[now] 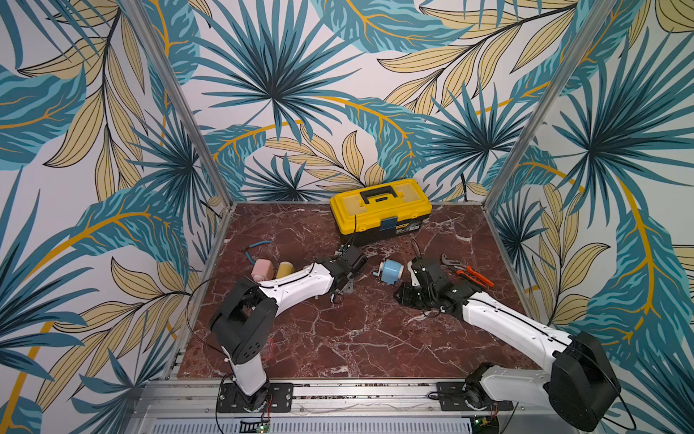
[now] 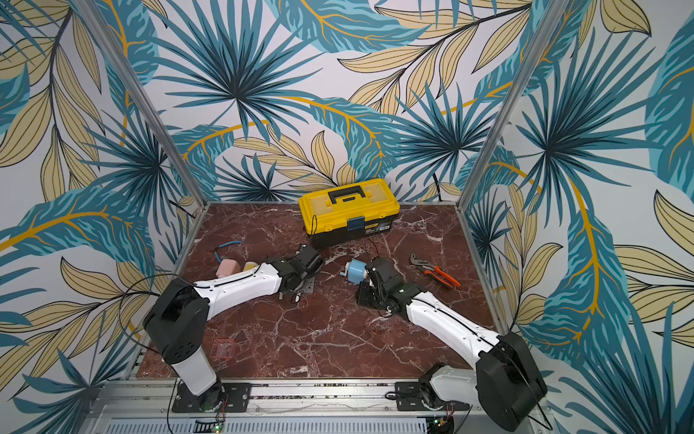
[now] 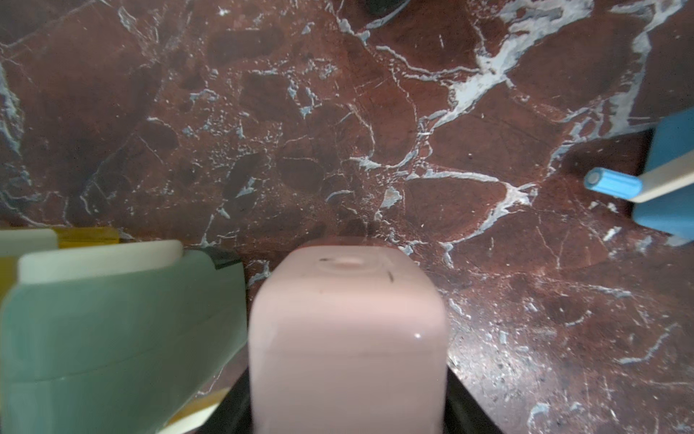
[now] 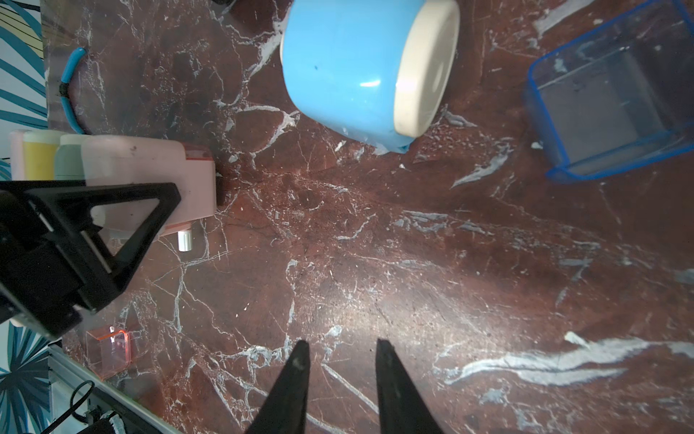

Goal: Put the tray back into the pencil sharpener
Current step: Pick up the pencil sharpener from the center of the board, then place the pencil sharpener at the center of the board.

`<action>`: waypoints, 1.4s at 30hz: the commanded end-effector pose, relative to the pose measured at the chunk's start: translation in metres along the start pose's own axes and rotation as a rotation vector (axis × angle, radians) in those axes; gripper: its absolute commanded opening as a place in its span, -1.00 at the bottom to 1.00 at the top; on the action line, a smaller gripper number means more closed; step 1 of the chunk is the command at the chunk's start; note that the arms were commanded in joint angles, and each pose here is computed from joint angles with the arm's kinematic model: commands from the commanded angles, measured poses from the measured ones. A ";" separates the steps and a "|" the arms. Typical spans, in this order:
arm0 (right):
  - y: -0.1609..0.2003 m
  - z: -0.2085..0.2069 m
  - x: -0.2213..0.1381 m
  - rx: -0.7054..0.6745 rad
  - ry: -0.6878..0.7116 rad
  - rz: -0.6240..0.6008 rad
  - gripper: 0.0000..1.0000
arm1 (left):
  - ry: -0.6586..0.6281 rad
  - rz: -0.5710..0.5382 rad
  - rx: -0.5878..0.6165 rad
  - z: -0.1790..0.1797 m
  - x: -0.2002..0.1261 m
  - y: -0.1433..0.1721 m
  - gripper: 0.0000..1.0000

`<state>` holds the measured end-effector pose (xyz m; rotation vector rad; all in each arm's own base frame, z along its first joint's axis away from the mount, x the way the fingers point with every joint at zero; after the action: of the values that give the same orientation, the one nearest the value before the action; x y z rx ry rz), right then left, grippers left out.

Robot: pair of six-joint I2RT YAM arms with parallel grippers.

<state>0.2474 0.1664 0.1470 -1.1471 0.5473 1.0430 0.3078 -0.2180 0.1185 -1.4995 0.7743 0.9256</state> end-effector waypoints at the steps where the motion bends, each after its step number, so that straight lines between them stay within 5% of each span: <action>1: 0.001 -0.003 -0.005 -0.010 0.021 -0.004 -0.35 | 0.008 -0.034 -0.052 -0.003 -0.002 -0.013 -0.55; 18: 0.005 -0.007 -0.006 0.007 0.026 -0.013 -0.35 | 0.012 0.003 -0.057 -0.002 0.006 -0.009 0.55; 24: 0.005 -0.008 -0.008 -0.001 0.035 -0.018 -0.34 | 0.036 -0.042 -0.051 -0.002 -0.011 -0.018 0.60; 31: 0.002 -0.016 -0.017 -0.020 0.112 -0.039 -0.28 | 0.062 -0.222 -0.049 0.007 -0.066 -0.039 0.60; 42: -0.013 -0.054 -0.042 0.034 0.427 -0.064 -0.10 | 0.147 -0.500 -0.093 0.033 -0.140 -0.068 0.55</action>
<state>0.2505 0.1231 0.1694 -1.3027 0.7134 0.8237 0.2976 -0.1860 0.2582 -1.7318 0.4880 0.5672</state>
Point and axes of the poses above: each gripper's point midway between its finger pads, its own x axis out along the fingers, its own z axis along the line the jaws close on, y = z × x, the point moved 5 cm from there along -x, back along the fingers, and after that the axes turned 11 degrees about -x, right-handed, at the moved point
